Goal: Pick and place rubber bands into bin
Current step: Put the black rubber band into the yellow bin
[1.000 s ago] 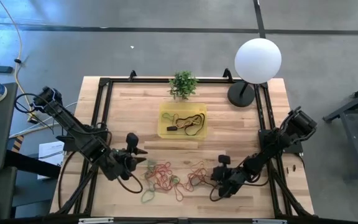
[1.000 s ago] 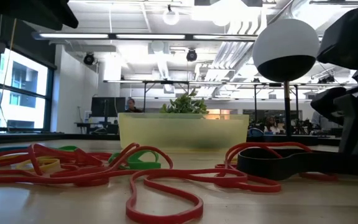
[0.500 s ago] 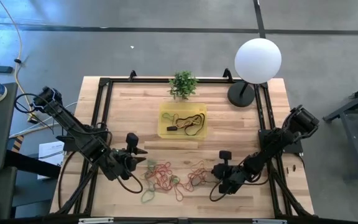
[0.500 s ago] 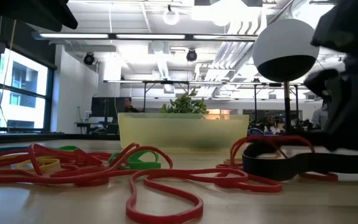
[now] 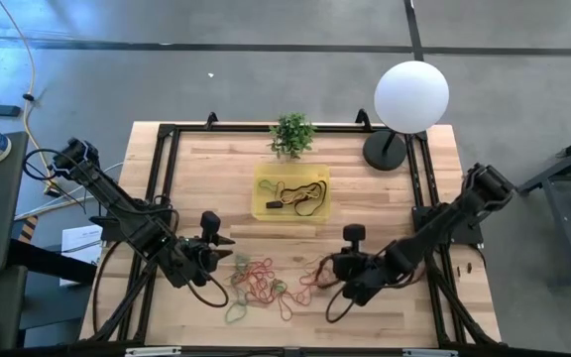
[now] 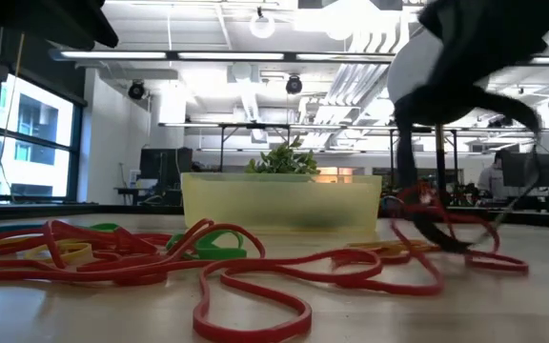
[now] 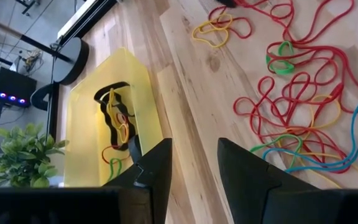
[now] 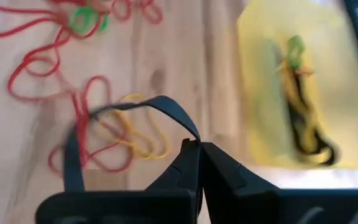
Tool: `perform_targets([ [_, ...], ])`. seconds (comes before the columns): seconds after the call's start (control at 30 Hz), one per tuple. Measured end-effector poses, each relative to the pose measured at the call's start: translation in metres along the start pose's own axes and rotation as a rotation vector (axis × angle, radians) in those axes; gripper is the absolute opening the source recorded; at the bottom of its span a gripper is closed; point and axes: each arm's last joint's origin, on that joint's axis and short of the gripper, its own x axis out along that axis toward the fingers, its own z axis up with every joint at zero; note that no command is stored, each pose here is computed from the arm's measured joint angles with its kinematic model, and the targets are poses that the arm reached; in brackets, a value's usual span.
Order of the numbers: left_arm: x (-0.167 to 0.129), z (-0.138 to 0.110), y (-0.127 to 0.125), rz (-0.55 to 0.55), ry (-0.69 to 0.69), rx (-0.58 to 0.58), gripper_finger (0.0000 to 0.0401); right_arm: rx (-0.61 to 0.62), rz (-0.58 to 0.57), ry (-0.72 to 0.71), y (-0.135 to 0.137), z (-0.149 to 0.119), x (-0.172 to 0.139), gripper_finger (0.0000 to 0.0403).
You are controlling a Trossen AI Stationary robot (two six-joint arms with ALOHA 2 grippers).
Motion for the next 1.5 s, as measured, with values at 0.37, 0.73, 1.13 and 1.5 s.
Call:
perform_targets([
  [0.37, 0.012, -0.023, -0.012, 0.000, 0.055, -0.040, 0.0118, -0.145, -0.161, -0.029, -0.040, 0.053, -0.023, 0.0003],
  [0.73, 0.019, -0.034, -0.018, 0.000, 0.049, -0.061, 0.0117, -0.178, -0.266, 0.010, -0.081, 0.070, -0.009, 0.0002],
  [1.13, 0.020, -0.034, -0.019, 0.019, 0.039, -0.068, 0.0117, -0.185, -0.355, 0.041, -0.124, 0.079, 0.013, 0.0001],
  [1.5, 0.020, -0.027, -0.017, 0.051, -0.018, -0.065, 0.0117, -0.055, -0.287, 0.042, -0.189, 0.080, 0.055, 0.0003],
])
